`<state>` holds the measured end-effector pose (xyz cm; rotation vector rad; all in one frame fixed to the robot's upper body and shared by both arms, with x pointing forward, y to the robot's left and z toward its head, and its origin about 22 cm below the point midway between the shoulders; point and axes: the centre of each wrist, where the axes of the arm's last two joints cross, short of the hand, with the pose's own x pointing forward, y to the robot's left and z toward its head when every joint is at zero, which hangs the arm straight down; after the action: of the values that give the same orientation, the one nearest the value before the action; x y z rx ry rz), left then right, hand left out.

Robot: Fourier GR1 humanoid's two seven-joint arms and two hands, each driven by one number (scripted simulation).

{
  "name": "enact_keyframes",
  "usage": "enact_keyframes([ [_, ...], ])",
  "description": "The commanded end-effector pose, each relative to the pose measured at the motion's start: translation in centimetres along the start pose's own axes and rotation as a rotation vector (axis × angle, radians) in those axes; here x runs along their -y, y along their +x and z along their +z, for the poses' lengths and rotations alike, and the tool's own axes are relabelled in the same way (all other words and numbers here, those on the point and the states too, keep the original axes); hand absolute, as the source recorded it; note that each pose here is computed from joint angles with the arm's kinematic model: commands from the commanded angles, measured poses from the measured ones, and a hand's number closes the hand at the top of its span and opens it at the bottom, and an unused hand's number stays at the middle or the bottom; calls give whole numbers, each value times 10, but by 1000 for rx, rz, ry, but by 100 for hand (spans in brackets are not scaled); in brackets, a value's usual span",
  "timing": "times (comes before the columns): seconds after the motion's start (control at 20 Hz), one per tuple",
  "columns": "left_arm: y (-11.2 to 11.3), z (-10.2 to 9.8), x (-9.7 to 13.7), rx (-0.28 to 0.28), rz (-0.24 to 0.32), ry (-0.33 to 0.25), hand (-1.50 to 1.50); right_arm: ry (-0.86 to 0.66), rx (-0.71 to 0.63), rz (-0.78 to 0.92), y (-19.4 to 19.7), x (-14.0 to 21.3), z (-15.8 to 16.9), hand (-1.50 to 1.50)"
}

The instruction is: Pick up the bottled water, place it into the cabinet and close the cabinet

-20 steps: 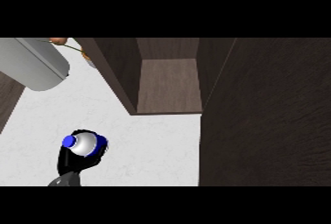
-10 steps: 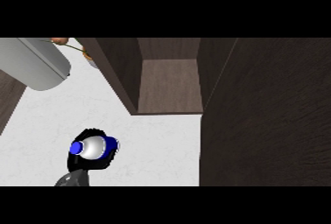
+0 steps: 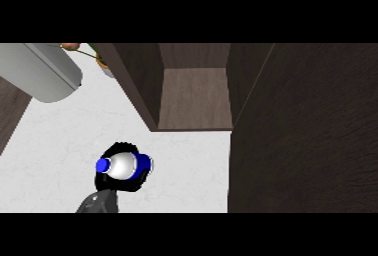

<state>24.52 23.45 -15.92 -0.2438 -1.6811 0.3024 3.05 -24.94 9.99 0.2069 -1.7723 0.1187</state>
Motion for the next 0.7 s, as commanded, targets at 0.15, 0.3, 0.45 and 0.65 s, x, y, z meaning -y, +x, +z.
enact_keyframes([
  [0.15, 10, -25, 55, -8, 39, -77, 150, -15, 45, -27, 4, -7, -10, -150],
  [0.3, 26, -38, 78, -6, 53, -80, 150, -11, 44, -43, 9, -10, -4, -150],
  [0.45, 41, -48, 107, 48, -59, -107, 150, -24, 46, -13, 16, -11, -11, -150],
  [0.65, 58, -69, 151, 47, -102, -102, 150, -5, 65, -43, 27, -7, -5, -150],
])
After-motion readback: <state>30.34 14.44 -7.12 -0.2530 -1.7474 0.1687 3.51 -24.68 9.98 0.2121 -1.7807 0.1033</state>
